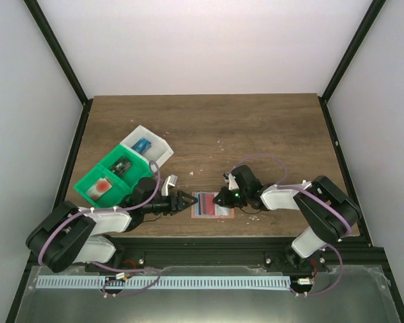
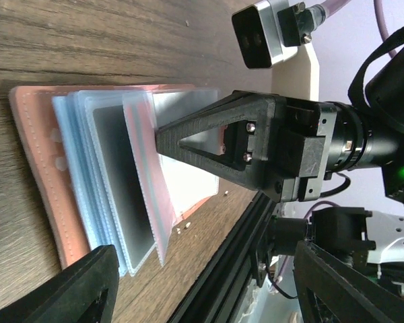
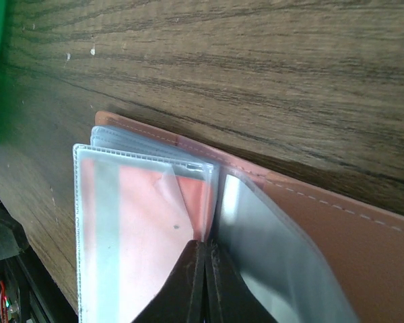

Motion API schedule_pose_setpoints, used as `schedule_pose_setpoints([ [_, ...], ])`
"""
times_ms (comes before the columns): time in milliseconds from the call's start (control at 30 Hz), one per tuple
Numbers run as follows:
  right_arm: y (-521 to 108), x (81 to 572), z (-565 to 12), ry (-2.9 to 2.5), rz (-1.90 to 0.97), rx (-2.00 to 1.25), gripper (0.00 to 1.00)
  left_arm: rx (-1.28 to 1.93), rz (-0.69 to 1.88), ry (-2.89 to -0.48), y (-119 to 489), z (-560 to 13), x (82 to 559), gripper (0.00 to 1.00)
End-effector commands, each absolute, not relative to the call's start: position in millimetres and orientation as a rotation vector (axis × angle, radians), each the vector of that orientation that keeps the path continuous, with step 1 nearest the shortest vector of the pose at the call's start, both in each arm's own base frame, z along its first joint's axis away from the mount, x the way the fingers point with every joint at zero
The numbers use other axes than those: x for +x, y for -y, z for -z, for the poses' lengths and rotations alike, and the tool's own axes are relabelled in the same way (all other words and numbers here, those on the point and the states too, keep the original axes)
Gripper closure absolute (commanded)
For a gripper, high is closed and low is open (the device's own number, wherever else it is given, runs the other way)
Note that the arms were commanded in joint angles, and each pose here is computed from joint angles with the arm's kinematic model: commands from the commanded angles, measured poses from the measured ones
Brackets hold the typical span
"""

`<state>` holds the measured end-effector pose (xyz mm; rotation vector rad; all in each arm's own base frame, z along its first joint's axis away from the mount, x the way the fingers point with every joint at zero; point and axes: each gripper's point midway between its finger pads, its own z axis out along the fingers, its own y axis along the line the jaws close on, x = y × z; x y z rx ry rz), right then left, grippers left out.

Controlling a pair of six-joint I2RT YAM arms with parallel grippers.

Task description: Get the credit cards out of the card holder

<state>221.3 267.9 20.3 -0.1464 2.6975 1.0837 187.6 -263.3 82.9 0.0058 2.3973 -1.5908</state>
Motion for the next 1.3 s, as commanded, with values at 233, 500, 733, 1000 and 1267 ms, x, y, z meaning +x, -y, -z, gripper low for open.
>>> schedule_pose_setpoints([
  [233,-257.9,197.2,3.2,-2.775,-1.082,-0.139,1.00,0.043,1.682,-2.314,281.1,-96.1,194.6,0.26],
  [500,-257.9,191.1,5.9,-2.774,-1.120,-0.142,1.00,0.080,1.736,-2.310,292.8,-94.1,191.1,0.26],
  [733,-258.8,188.0,5.1,-2.766,-1.152,-0.139,1.00,0.078,1.686,-2.361,300.7,-79.4,193.4,0.26],
  [1000,-259.4,186.6,5.7,-2.764,-1.167,-0.138,1.00,0.048,1.626,-2.383,295.2,-70.8,195.6,0.26],
  [1267,-260.7,183.5,7.2,-2.767,-1.201,-0.121,1.00,0.045,1.651,-2.385,297.2,-69.4,193.8,0.27],
])
